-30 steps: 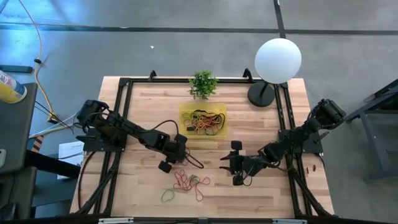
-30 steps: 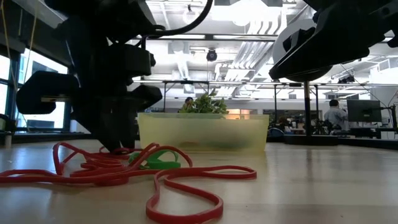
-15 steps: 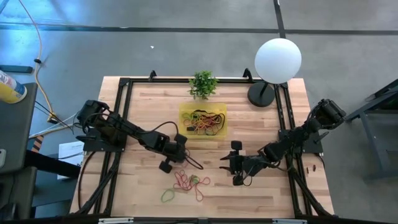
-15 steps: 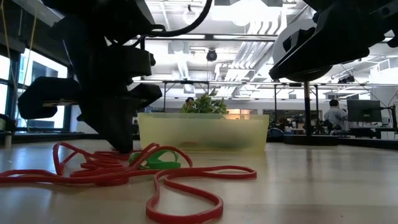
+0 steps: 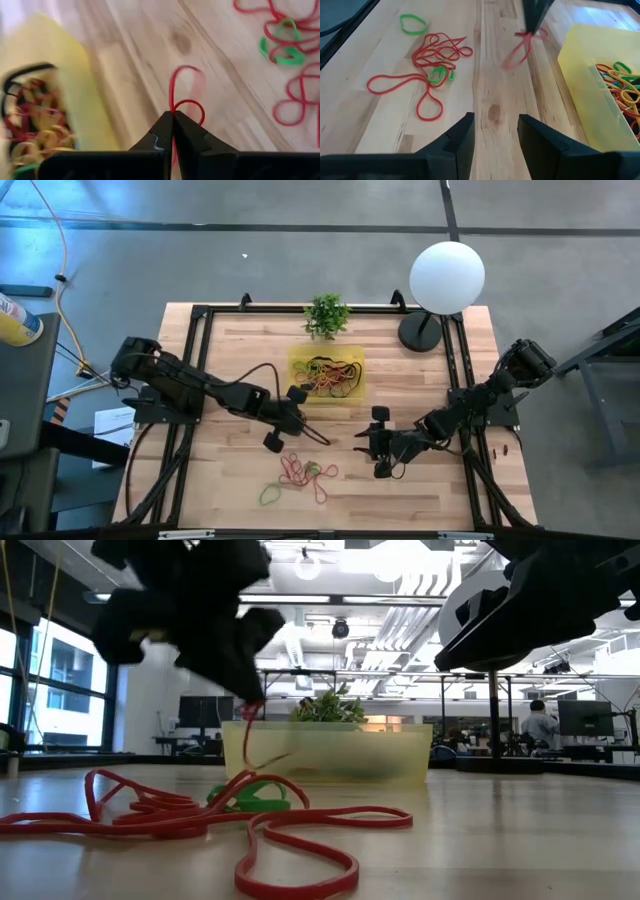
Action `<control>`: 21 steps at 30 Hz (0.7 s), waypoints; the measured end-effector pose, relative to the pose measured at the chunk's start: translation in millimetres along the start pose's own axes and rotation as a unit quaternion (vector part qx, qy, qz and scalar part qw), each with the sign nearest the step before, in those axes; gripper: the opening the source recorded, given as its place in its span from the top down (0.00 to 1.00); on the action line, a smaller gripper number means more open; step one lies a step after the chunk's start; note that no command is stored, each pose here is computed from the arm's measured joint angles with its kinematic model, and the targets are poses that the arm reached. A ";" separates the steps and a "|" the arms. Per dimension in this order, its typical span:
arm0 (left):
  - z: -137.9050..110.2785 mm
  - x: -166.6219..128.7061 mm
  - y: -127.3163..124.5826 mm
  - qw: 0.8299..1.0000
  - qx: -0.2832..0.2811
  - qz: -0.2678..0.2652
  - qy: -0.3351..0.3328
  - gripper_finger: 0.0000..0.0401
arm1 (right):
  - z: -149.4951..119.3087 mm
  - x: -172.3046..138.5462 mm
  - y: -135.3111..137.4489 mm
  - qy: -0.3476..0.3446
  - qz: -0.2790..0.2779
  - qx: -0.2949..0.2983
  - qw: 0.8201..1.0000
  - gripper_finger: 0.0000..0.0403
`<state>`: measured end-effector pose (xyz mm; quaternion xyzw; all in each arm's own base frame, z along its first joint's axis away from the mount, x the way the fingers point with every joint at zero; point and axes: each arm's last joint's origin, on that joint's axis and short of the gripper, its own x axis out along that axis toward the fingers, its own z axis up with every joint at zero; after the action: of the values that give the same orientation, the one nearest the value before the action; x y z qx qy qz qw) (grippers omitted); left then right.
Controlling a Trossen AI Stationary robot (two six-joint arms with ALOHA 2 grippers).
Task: Pick and place rubber bands into bin
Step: Put the red rubber band into the yellow bin
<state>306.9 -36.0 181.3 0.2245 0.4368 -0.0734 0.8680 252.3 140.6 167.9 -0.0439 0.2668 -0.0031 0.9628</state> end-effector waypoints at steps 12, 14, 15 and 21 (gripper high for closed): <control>24.5 -66.7 28.5 0.987 0.059 0.135 -0.057 1.00 | -0.4 0.0 -0.2 0.002 -0.002 -0.002 1.000 0.65; 25.7 -74.7 37.4 0.984 0.060 0.153 -0.062 1.00 | -0.4 0.0 -0.3 0.001 -0.005 -0.002 1.000 0.65; 25.4 -77.5 42.4 0.984 0.057 0.159 -0.064 1.00 | -0.3 0.0 -0.4 0.001 -0.005 -0.001 1.000 0.65; 10.5 -79.0 78.4 0.983 0.038 0.172 -0.056 1.00 | 0.3 0.0 -0.2 -0.002 -0.004 0.000 1.000 0.65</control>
<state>291.8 23.4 274.7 0.3244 0.3392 0.0480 0.8817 252.5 140.5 168.2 -0.0447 0.2647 -0.0071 0.9633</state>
